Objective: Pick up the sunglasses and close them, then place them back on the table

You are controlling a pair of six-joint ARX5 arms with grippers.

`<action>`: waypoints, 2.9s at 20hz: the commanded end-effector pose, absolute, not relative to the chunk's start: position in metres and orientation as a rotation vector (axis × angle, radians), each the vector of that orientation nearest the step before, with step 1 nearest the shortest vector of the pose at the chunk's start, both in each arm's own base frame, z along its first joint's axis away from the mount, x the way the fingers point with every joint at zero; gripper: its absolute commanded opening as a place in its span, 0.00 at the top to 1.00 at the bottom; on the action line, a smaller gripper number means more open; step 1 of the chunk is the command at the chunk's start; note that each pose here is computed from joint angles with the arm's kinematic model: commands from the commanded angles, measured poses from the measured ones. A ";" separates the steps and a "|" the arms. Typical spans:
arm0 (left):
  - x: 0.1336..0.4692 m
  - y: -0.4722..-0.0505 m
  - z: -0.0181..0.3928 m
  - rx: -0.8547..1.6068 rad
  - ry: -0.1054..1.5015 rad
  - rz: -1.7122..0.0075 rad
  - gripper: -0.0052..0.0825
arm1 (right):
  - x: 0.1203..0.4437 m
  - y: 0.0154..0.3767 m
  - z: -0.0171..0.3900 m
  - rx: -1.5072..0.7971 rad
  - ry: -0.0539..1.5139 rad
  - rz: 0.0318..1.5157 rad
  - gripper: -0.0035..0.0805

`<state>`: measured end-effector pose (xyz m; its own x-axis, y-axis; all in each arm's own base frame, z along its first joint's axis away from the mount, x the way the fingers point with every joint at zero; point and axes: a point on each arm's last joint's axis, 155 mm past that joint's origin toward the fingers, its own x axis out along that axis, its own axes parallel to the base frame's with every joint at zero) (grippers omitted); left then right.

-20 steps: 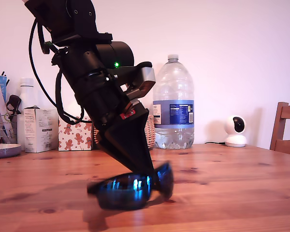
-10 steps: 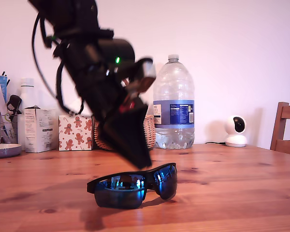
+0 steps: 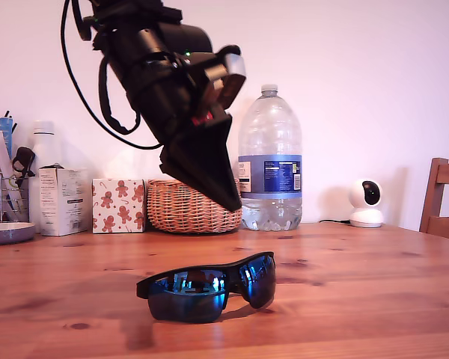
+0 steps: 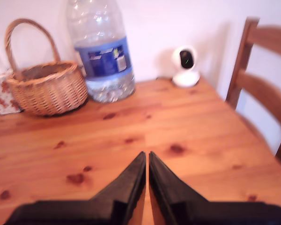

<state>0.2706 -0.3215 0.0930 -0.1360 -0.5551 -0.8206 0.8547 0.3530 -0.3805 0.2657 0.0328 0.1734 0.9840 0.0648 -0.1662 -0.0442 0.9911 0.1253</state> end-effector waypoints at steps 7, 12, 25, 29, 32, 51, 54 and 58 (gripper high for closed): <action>0.308 -0.300 0.115 0.260 1.068 -1.208 0.96 | 0.267 -0.007 0.165 0.121 0.197 -0.103 0.97; 0.339 -0.269 0.145 0.273 0.904 -1.065 0.96 | 0.266 -0.020 0.165 0.134 0.196 -0.137 0.97; 0.352 -0.088 0.182 0.109 0.443 -0.362 0.96 | 0.267 -0.007 0.165 0.124 0.199 -0.062 0.97; 0.336 -0.056 0.164 0.008 0.412 -0.260 0.96 | 0.268 -0.001 0.167 0.128 0.195 -0.030 0.97; 0.318 -0.055 0.148 0.003 0.376 -0.258 0.96 | 0.268 0.004 0.167 0.121 0.194 -0.006 0.97; 0.260 -0.049 0.149 -0.029 0.187 -0.240 0.96 | 0.253 0.018 0.174 -0.004 0.050 0.018 0.97; 0.256 -0.048 0.148 -0.030 0.182 -0.236 0.96 | 0.246 0.016 0.176 0.003 0.026 0.017 0.97; 0.250 -0.048 0.137 -0.046 0.201 -0.235 0.96 | 0.246 0.018 0.171 0.002 0.046 0.024 0.97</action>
